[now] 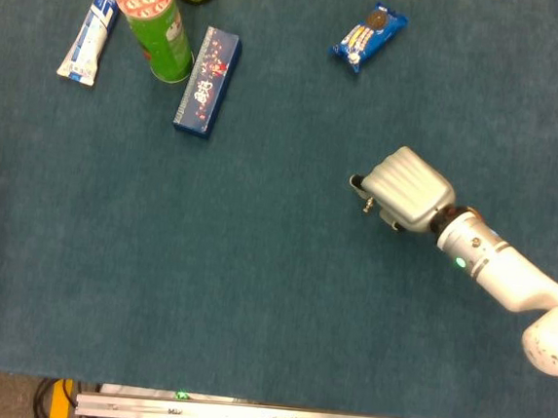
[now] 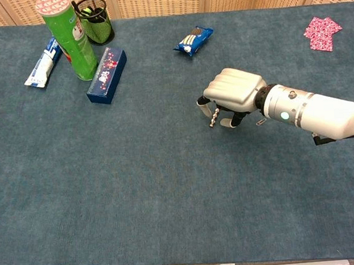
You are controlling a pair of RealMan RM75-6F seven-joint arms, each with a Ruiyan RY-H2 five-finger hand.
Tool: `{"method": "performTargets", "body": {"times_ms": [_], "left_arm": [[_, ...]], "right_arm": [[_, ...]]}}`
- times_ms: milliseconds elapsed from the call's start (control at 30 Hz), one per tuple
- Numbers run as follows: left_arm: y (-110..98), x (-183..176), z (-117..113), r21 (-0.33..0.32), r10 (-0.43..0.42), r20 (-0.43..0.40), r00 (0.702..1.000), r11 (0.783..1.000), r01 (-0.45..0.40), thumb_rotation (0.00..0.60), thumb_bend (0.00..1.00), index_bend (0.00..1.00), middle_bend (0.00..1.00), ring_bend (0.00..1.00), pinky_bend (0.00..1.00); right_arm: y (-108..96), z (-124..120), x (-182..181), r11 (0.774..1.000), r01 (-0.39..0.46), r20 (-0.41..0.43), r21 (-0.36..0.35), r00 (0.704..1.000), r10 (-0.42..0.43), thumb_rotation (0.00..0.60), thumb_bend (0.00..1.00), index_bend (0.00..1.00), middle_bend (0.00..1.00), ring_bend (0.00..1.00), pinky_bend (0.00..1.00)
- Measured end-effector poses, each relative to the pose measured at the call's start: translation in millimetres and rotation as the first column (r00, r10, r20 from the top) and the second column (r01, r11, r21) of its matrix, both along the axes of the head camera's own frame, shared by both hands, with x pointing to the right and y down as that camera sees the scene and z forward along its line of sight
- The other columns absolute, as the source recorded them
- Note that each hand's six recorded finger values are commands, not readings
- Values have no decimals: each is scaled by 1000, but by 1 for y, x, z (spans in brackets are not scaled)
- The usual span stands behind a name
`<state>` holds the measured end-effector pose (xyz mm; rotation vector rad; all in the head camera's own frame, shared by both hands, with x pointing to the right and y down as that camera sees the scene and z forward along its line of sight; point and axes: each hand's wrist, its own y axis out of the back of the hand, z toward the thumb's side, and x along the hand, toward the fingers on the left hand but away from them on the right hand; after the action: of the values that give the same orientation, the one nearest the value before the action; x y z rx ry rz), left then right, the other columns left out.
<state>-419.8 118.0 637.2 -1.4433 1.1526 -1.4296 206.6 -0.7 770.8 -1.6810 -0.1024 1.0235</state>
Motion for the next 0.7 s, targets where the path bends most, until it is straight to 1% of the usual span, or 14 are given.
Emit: {"method": "performTargets", "body": {"times_ms": [167,333,700], "left_arm": [[0,-1,-1,3,-2,-1,1000,1000,2,600,144,39,45,51,69],[0,-3,0,1,-8,-2,1000,1000,8,600,143,38,45,51,69],[0,-3,0,2,-10,-5,1000,1000,10,600,143,39,45,51,69]], "right_arm": [[-1,5,-3,1000,2,-1,6,1000,-2,600,251,471,963,1000,1000],[-2,9,-5,1000,1,-5,9,1000,-1,600,216,471,963,1000,1000],[-2,14,-9,1000,-6,-5,5,1000,6,600,219,471,970,1000,1000]]}}
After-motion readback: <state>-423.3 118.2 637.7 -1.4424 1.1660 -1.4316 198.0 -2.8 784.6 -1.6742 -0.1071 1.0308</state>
